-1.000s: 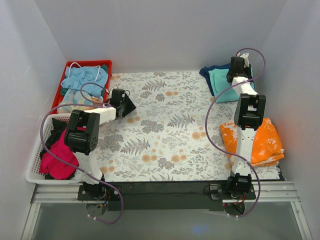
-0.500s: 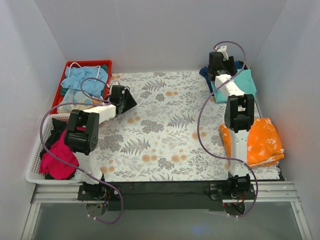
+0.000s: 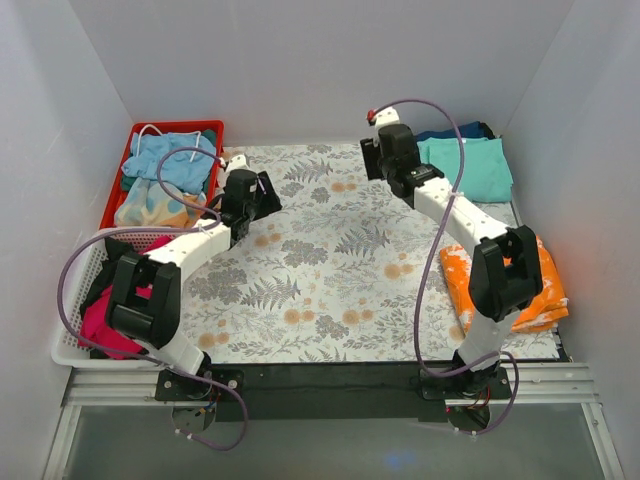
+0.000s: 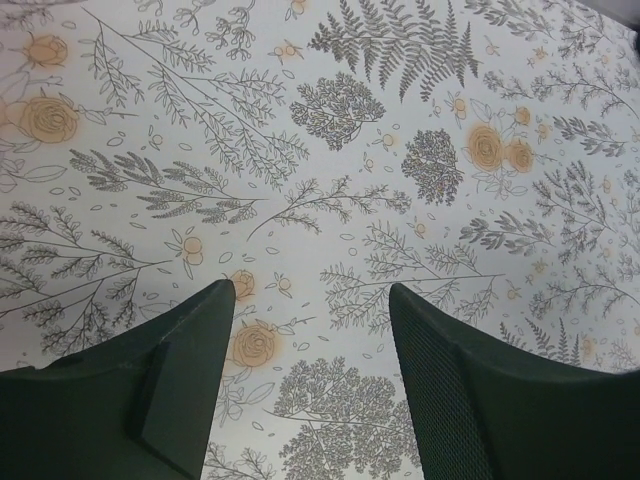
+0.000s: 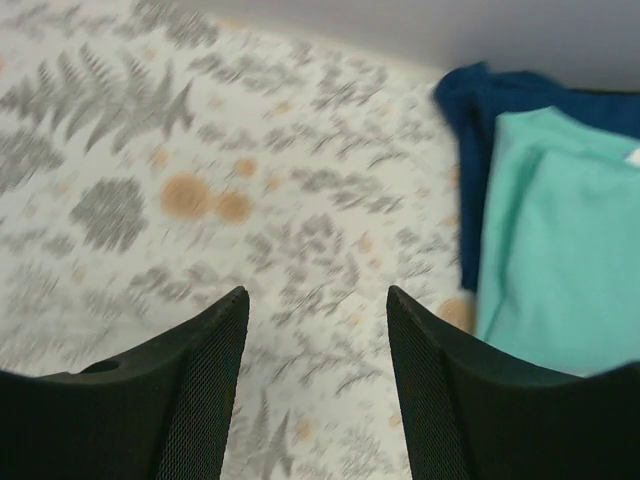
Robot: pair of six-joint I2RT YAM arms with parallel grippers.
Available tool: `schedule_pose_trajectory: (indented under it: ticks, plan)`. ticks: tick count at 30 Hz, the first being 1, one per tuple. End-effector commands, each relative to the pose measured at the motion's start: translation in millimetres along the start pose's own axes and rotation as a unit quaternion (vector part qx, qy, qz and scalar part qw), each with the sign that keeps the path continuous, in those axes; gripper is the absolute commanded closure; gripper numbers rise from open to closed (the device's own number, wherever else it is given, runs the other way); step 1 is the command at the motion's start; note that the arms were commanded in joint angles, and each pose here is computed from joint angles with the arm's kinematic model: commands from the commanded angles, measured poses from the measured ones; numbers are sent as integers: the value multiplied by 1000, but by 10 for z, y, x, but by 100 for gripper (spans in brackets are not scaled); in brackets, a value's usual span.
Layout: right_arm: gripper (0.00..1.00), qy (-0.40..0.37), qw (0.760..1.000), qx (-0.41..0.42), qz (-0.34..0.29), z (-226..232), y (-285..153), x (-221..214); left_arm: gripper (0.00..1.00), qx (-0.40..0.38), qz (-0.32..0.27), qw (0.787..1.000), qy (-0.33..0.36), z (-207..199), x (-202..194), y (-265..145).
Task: Fold and stack the t-shirts
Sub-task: Neatly place the folded tshirt to the corner
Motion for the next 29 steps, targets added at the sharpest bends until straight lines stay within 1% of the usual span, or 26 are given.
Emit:
schedule_pose_trajectory:
  ticks: [1, 2, 3, 4, 5, 6, 7, 8, 9, 12, 13, 15, 17, 22, 28, 29]
  plan:
    - [37, 4, 989, 132, 66, 643, -541, -576, 38, 47, -29, 997, 62, -17, -5, -327]
    - [37, -3, 985, 140, 96, 651, -623, -896, 37, 53, -37, 995, 76, -46, 11, -388]
    - [37, 5, 983, 152, 101, 699, -716, -974, 37, 80, -45, 992, 87, 2, 11, -430]
    - [37, 12, 982, 165, 95, 760, -870, -965, 37, 81, -43, 990, 110, -86, -63, -487]
    - [37, 8, 979, 164, 123, 712, -946, -1256, 37, 83, -44, 988, 120, -105, -110, -548]
    - [37, 17, 977, 177, 120, 770, -1092, -1263, 37, 97, -51, 986, 123, -88, -119, -591]
    - [38, 18, 977, 170, 124, 748, -1152, -1359, 37, 85, -49, 987, 129, -190, -184, -640]
    - [38, 19, 977, 170, 126, 739, -1217, -1420, 37, 80, -44, 988, 126, -194, -280, -671]
    - [38, 20, 975, 174, 134, 745, -1339, -1553, 37, 76, -52, 988, 121, -220, -273, -745]
    - [38, 17, 975, 176, 138, 720, -1539, -1730, 37, 48, -57, 990, 122, -339, -419, -909]
    - [38, 25, 977, 165, 136, 695, -1566, -1755, 36, 44, -59, 990, 119, -352, -429, -941]
    - [38, 28, 976, 170, 133, 686, -1645, -1796, 36, 39, -64, 990, 117, -359, -452, -1015]
    - [38, 30, 978, 161, 132, 630, -1674, -1852, 36, 49, -70, 989, 118, -315, -460, -1054]
    - [39, 34, 981, 154, 113, 557, -1736, -1806, 36, 47, -82, 989, 115, -310, -460, -1155]
    - [39, 36, 982, 158, 99, 568, -1747, -1737, 37, 47, -78, 989, 116, -313, -483, -1178]
    - [39, 38, 982, 158, 98, 568, -1748, -1729, 34, 43, -80, 989, 115, -317, -477, -1202]
Point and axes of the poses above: each gripper's point midway between its finger pads, its own y axis out along the fingers, its own z axis along the line the jaws close on, x = y × z, the point moved 1 cm from there along -y, back along the fingers, and after that the axes turned 13 degrees about y, right-handed, at the moved point
